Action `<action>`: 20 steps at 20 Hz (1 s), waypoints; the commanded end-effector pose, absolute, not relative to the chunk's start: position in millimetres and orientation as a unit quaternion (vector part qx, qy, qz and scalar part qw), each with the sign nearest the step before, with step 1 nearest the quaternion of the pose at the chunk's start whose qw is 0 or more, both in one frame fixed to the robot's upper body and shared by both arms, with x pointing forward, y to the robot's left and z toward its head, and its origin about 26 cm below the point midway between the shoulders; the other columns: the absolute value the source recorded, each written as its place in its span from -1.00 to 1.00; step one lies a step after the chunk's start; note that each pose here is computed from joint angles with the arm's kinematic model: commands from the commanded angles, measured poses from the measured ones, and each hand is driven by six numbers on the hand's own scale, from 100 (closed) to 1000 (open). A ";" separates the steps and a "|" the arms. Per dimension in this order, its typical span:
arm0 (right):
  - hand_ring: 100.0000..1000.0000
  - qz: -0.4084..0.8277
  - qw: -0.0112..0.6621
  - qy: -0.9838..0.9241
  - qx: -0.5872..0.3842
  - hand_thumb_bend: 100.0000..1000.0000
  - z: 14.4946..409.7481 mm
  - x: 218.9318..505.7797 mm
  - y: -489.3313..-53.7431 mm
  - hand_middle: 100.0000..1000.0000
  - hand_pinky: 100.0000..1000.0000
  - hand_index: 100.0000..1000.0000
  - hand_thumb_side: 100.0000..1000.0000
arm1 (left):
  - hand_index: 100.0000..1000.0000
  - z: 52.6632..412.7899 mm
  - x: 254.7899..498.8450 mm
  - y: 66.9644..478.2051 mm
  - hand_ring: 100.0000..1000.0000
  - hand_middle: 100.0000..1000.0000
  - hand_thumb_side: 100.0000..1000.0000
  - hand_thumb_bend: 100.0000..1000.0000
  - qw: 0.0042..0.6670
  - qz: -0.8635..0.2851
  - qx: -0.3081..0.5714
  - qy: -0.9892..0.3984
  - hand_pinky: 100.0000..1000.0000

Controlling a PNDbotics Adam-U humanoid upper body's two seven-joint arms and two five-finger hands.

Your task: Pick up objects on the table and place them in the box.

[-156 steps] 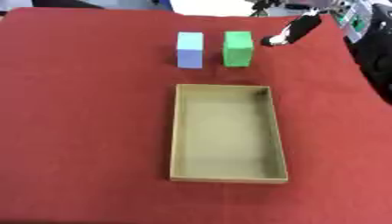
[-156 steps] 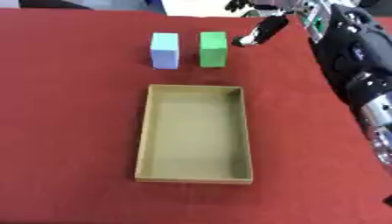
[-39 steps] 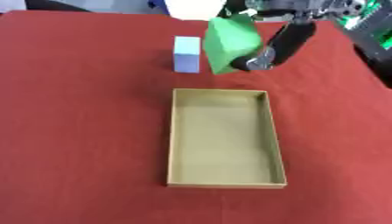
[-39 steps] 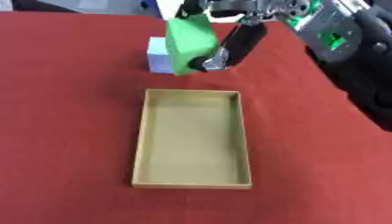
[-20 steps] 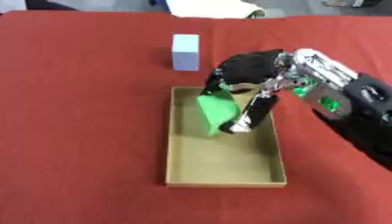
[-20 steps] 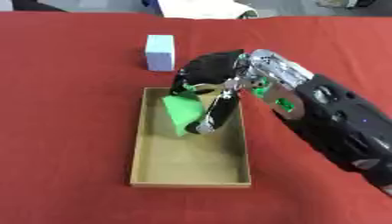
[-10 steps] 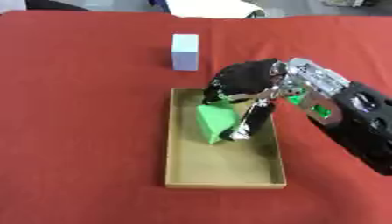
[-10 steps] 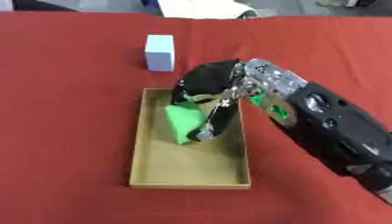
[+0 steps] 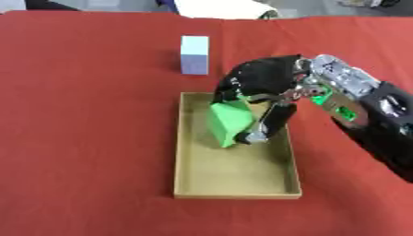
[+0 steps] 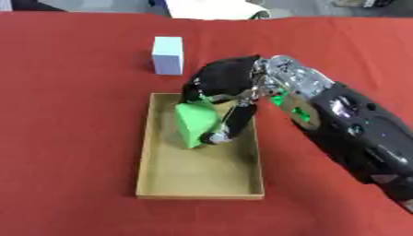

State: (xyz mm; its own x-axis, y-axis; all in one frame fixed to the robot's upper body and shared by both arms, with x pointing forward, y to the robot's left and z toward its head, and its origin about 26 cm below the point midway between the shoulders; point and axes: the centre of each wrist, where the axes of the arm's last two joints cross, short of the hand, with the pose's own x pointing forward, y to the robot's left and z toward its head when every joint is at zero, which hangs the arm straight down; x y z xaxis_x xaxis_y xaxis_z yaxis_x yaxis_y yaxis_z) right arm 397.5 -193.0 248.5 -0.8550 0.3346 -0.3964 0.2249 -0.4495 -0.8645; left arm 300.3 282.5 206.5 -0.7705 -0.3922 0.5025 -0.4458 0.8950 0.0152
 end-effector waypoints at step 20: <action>0.55 0.787 0.036 -0.575 -0.222 -0.75 311.4 355.9 -198.3 0.38 0.56 0.65 0.28 | 0.50 226.8 302.1 274.9 0.28 0.04 0.22 -0.82 0.235 0.016 0.200 -0.951 0.40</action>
